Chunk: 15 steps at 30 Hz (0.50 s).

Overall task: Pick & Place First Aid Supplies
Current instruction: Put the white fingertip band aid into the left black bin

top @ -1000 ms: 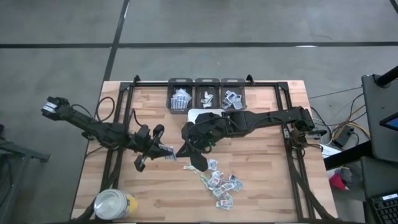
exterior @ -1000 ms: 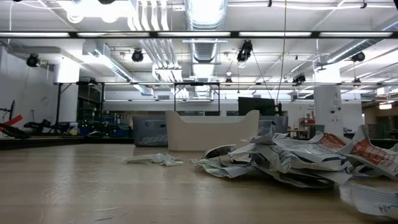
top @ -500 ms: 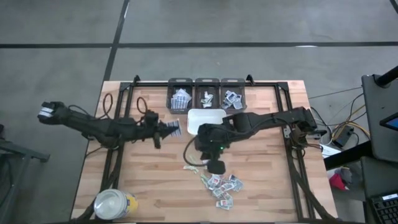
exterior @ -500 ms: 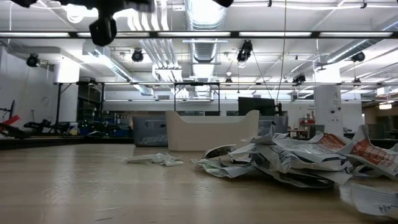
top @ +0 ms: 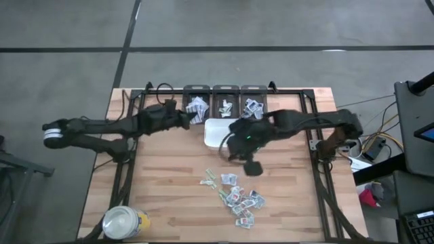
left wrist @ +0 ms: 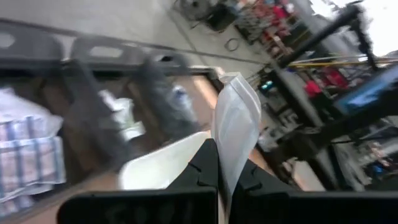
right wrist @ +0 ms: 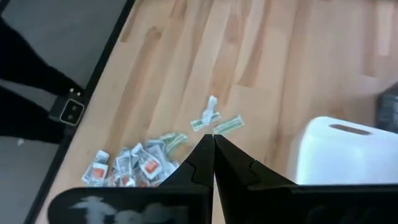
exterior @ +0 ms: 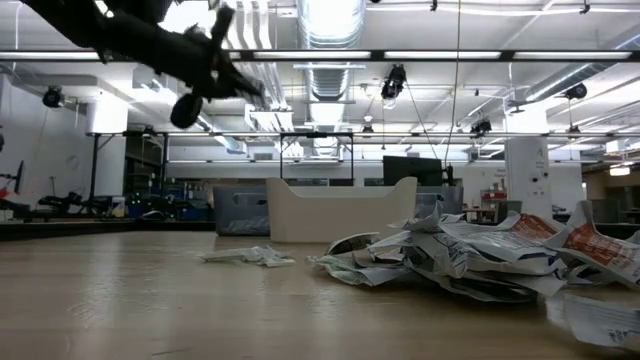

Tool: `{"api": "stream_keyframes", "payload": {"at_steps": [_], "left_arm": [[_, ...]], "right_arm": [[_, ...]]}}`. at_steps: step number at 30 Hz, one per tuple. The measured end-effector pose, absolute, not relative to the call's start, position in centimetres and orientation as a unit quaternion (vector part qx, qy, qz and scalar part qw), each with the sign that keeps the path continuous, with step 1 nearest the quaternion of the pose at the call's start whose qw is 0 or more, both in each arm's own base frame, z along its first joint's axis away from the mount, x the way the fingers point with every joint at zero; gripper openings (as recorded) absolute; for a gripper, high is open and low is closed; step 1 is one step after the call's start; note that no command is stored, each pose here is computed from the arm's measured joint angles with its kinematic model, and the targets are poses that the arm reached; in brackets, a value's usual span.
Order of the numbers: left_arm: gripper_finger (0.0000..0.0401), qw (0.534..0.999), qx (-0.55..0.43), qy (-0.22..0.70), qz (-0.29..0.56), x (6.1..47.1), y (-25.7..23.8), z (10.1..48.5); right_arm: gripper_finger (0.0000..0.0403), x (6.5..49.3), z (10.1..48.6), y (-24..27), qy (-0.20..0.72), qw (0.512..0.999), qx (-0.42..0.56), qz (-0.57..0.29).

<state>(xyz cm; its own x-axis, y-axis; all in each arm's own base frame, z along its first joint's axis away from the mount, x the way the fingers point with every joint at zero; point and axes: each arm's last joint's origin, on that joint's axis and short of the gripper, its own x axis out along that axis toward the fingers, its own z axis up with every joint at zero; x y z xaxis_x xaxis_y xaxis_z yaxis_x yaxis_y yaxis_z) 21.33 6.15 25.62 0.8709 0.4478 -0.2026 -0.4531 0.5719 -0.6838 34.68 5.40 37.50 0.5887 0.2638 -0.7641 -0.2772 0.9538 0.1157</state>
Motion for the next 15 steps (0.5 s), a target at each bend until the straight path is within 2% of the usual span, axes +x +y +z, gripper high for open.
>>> {"api": "stream_keyframes", "payload": {"at_steps": [8,15], "left_arm": [[0.0000,0.853,-0.436,0.032,0.285,23.4,10.2,23.0],[0.0000,0.828,-0.437,0.056,0.347,25.5,14.4,23.2]], "right_arm": [[0.0009,28.9,37.3,3.1,0.358,0.923,-0.024,0.142],[0.0009,24.3,35.8,2.4,0.297,0.946,-0.012,0.131]]}}
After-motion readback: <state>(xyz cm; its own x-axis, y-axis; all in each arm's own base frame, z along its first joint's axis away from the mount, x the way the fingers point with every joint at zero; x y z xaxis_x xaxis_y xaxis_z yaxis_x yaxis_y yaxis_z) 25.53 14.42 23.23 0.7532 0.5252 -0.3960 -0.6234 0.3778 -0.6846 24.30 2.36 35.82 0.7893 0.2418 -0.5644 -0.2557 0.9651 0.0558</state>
